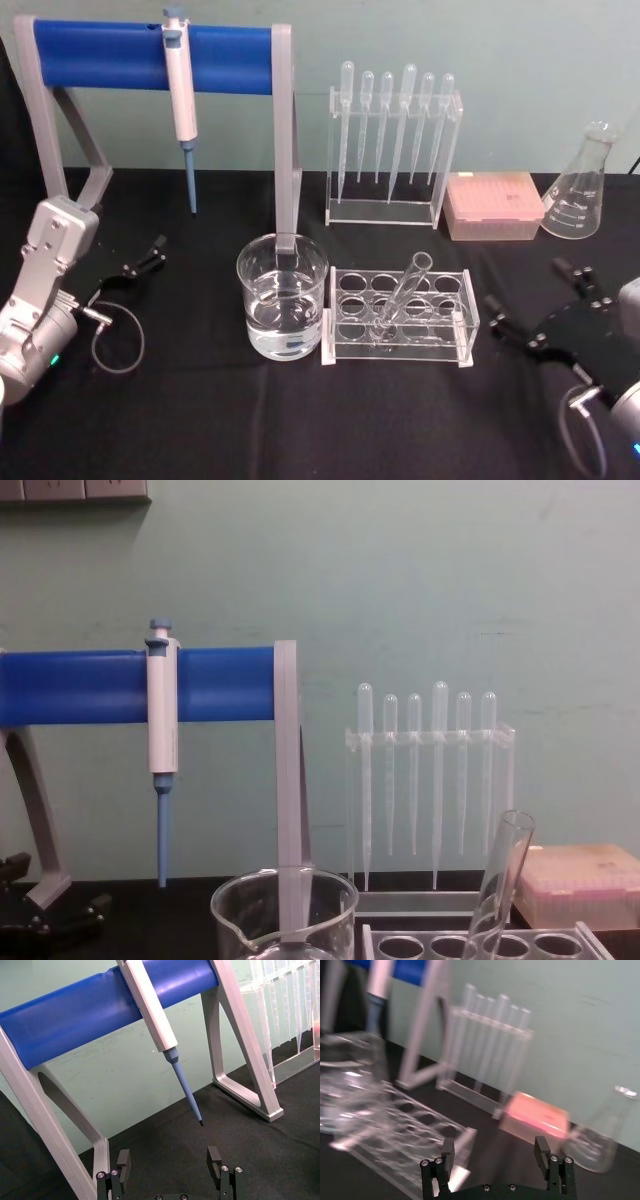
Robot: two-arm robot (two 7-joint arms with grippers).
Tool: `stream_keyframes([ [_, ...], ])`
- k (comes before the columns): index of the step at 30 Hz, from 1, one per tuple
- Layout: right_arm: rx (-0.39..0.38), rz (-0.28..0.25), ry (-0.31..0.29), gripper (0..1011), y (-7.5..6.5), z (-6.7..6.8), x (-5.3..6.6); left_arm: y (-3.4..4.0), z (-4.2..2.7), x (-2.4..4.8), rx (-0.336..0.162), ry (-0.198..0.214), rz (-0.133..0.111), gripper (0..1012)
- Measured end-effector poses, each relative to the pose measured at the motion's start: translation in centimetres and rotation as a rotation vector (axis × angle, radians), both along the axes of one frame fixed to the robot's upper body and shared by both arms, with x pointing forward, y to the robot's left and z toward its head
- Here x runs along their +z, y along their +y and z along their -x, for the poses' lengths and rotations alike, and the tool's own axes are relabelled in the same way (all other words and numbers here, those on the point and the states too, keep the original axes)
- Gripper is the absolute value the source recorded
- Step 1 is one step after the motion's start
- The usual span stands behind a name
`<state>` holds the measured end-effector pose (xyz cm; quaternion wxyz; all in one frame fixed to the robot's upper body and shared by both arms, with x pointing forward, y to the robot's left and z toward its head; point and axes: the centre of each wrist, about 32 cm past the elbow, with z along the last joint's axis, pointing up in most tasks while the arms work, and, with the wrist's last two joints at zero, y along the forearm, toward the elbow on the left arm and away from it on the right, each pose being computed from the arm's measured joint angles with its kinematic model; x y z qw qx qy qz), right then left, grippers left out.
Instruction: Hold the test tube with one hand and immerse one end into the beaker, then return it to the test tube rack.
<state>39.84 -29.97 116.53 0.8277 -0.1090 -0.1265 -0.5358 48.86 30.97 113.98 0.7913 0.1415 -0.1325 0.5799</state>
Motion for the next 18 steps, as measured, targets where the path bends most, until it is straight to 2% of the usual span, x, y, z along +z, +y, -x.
stream_keyframes([
  [4, 0.096, -0.042, 0.004, 1011, 1.4, 0.4, 0.1, 0.0, 0.0, 0.0, 0.0, 0.0, 0.0, 1000],
  [9, 0.192, -0.104, -0.007, 1010, 3.4, -0.1, -0.5, 0.0, 0.0, 0.0, 0.0, 0.0, 0.0, 1000],
  [14, 0.247, -0.151, -0.059, 1010, 5.1, -0.9, -2.0, 0.0, 0.0, 0.0, 0.0, 0.0, 0.0, 1000],
  [15, 0.253, -0.164, -0.071, 1010, 5.6, -1.1, -2.6, 0.0, 0.0, 0.0, 0.0, 0.0, 0.0, 1000],
  [18, 0.258, -0.179, -0.09, 1011, 6.0, -1.3, -3.4, 0.0, 0.0, 0.0, 0.0, 0.0, 0.0, 1000],
])
